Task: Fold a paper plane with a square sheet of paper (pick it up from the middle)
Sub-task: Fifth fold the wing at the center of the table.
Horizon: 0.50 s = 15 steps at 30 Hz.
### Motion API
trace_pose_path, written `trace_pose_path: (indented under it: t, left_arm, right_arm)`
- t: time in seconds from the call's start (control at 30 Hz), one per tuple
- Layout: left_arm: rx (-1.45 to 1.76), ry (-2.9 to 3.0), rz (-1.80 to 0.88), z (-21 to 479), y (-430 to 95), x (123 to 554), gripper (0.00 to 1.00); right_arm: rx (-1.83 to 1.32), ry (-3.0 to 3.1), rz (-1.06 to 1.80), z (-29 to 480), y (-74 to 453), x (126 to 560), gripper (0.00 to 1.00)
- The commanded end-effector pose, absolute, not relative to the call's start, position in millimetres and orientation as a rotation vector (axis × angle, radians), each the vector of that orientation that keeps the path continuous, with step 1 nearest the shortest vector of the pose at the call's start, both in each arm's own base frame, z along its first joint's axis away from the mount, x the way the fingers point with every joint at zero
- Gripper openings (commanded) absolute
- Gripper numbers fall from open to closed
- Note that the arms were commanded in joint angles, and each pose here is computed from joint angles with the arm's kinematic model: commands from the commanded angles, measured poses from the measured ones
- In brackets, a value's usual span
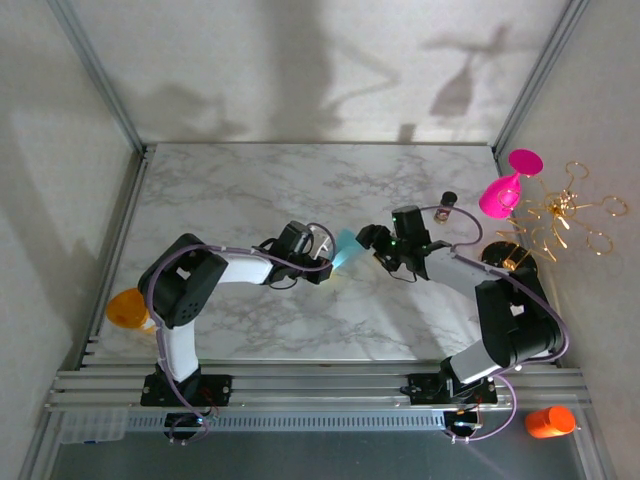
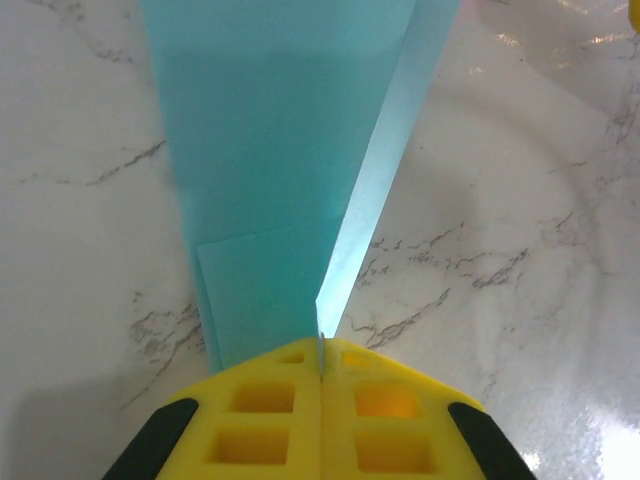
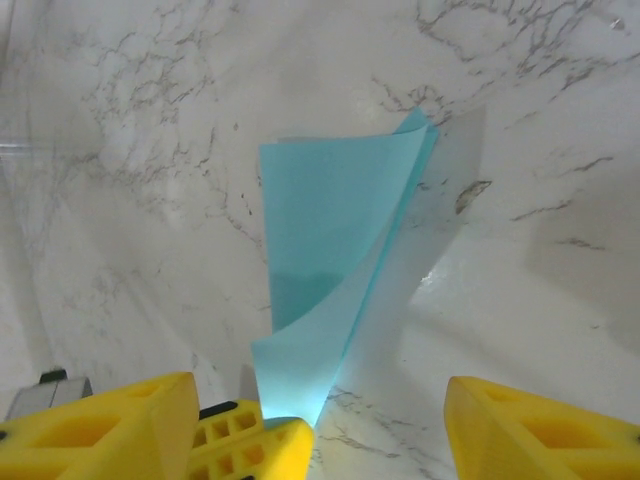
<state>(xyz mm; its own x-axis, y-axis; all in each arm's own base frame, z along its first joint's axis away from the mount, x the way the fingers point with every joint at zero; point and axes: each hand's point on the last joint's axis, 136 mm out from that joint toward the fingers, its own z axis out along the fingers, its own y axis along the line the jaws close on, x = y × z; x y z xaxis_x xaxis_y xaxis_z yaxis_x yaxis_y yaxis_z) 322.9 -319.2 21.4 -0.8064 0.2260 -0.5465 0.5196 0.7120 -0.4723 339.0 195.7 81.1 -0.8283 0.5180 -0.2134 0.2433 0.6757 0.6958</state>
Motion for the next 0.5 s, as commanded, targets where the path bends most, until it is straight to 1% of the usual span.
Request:
trace_pose_path:
  t: [0.0, 0.27, 0.37, 0.47]
  left_arm:
    - [0.437, 2.532, -0.993, 19.2, -322.0, 320.2, 0.0]
    - [0.22, 2.572, -1.163, 20.1, -325.6, 317.5, 0.0]
    - [0.145, 2.552, -1.181, 20.9, -322.4, 322.0, 0.0]
    - [0.087, 2.536, -1.205, 21.5, -320.1, 322.5, 0.0]
  right_arm:
    - [0.419, 2.386, 1.026, 96.8, 199.1, 344.6, 0.65]
    - [0.154, 2.288, 1.167, 107.0, 219.0, 338.5, 0.57]
    - [0.077, 2.276, 1.21, 103.8, 226.4, 335.1, 0.52]
    - [0.029, 2.287, 1.25, 96.0, 232.8, 332.1, 0.45]
